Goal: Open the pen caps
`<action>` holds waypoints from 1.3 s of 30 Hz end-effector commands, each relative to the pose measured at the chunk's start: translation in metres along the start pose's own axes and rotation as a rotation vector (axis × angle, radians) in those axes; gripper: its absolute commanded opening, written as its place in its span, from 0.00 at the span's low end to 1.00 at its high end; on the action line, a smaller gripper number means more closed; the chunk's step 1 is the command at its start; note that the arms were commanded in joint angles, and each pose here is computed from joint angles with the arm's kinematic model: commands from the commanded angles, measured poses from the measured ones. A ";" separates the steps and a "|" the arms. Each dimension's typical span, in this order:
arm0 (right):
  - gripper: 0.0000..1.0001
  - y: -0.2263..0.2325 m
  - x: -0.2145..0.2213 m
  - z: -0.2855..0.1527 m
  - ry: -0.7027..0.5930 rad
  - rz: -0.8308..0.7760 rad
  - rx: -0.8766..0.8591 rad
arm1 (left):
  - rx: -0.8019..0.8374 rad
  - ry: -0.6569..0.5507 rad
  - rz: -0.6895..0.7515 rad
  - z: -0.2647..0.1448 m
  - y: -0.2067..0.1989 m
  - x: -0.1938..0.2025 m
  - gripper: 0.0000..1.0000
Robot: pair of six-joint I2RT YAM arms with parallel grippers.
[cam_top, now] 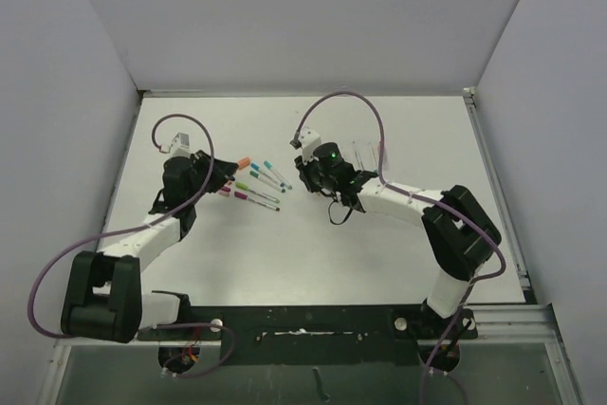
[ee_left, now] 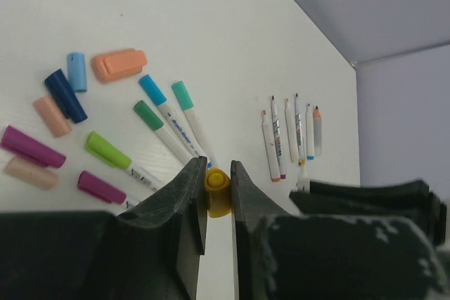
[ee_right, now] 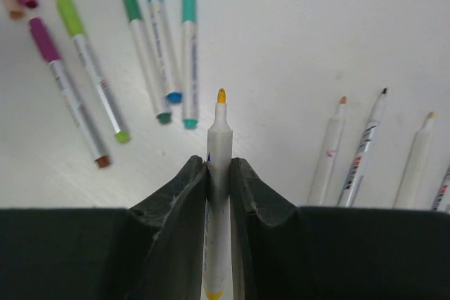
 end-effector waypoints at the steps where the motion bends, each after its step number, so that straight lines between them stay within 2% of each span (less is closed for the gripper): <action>1: 0.00 -0.046 -0.009 0.023 0.012 -0.011 0.126 | -0.023 -0.038 0.044 -0.030 0.008 -0.002 0.00; 10: 0.00 -0.070 0.007 0.068 0.087 -0.054 0.176 | -0.174 -0.094 0.081 -0.064 0.043 -0.002 0.00; 24: 0.00 -0.067 0.028 0.088 0.117 -0.033 0.167 | -0.275 -0.078 0.036 -0.049 0.085 -0.004 0.01; 26: 0.06 -0.066 0.028 0.088 0.118 -0.031 0.167 | -0.285 -0.075 0.030 -0.046 0.090 -0.003 0.02; 28: 0.19 -0.067 0.029 0.088 0.120 -0.030 0.166 | -0.294 -0.071 0.024 -0.043 0.095 -0.002 0.04; 31: 0.30 -0.070 0.027 0.086 0.115 -0.026 0.171 | -0.298 -0.063 0.016 -0.038 0.101 0.000 0.10; 33: 0.42 -0.071 0.024 0.083 0.106 -0.025 0.175 | -0.301 -0.057 0.010 -0.034 0.103 0.001 0.13; 39: 0.50 -0.073 0.006 0.071 0.049 -0.032 0.185 | -0.306 -0.046 -0.002 -0.025 0.111 0.004 0.19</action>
Point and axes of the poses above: each gripper's point midway between its finger pads, its own z axis out along the fingers, its own y axis along the line the jaws close on, x = y × z, the point moved 2 cm from there along -z, back along the fingers, and after that the axes turned 14 degrees about -z, right-handed, at the moved point
